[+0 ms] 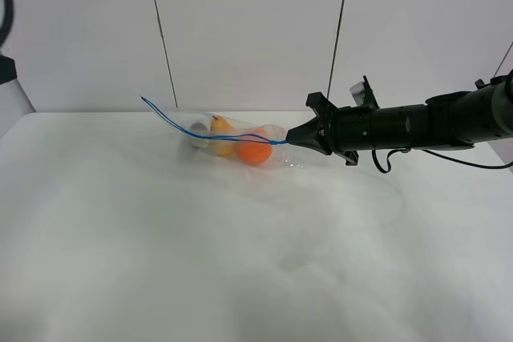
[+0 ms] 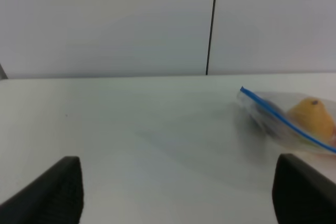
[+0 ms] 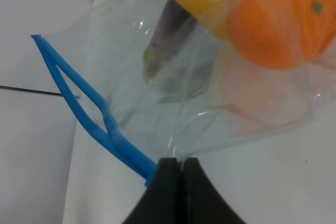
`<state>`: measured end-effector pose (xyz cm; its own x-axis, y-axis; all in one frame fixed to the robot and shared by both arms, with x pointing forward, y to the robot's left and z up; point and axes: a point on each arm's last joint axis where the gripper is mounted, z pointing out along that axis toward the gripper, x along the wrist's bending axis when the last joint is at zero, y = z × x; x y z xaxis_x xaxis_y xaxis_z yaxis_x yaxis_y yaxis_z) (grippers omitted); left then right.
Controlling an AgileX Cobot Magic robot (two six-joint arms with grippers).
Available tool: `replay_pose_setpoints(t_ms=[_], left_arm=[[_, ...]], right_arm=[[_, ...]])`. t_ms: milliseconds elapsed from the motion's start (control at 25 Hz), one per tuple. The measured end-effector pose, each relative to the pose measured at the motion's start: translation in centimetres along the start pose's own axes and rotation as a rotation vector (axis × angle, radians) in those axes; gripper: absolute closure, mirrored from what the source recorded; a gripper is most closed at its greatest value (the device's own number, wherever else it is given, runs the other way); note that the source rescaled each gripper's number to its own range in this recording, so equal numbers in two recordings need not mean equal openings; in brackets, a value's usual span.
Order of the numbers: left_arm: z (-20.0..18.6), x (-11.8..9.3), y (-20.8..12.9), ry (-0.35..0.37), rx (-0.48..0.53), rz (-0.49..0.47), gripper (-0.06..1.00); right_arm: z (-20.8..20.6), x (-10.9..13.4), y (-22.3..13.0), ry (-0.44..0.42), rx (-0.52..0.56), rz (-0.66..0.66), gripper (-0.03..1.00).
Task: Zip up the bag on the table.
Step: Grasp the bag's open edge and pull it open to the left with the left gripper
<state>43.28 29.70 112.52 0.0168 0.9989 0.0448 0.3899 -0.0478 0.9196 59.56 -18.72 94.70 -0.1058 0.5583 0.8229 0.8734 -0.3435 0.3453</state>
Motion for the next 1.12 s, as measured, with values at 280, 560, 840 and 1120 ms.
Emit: replay_pose_setpoints(t_ms=[280,560,840,1120], left_arm=[[3.4,-0.2,-0.6,-0.009,0.050,0.013,-0.06],[3.7,-0.3,-0.6,-0.015,0.043,0.006,-0.06],[3.4,-3.9,-0.7,-0.163,0.044,0.086,-0.06],[1.5,-9.8,-1.2,-0.413,0.037,0.198,-0.06]], right_arm=[[0.0,0.0,0.0,0.000,0.002,-0.002,0.97],[0.0,0.0,0.0,0.000,0.003,-0.003,0.97],[0.0,0.0,0.0,0.000,0.003,-0.003,0.97],[0.0,0.0,0.0,-0.001,0.004,-0.004,0.97]])
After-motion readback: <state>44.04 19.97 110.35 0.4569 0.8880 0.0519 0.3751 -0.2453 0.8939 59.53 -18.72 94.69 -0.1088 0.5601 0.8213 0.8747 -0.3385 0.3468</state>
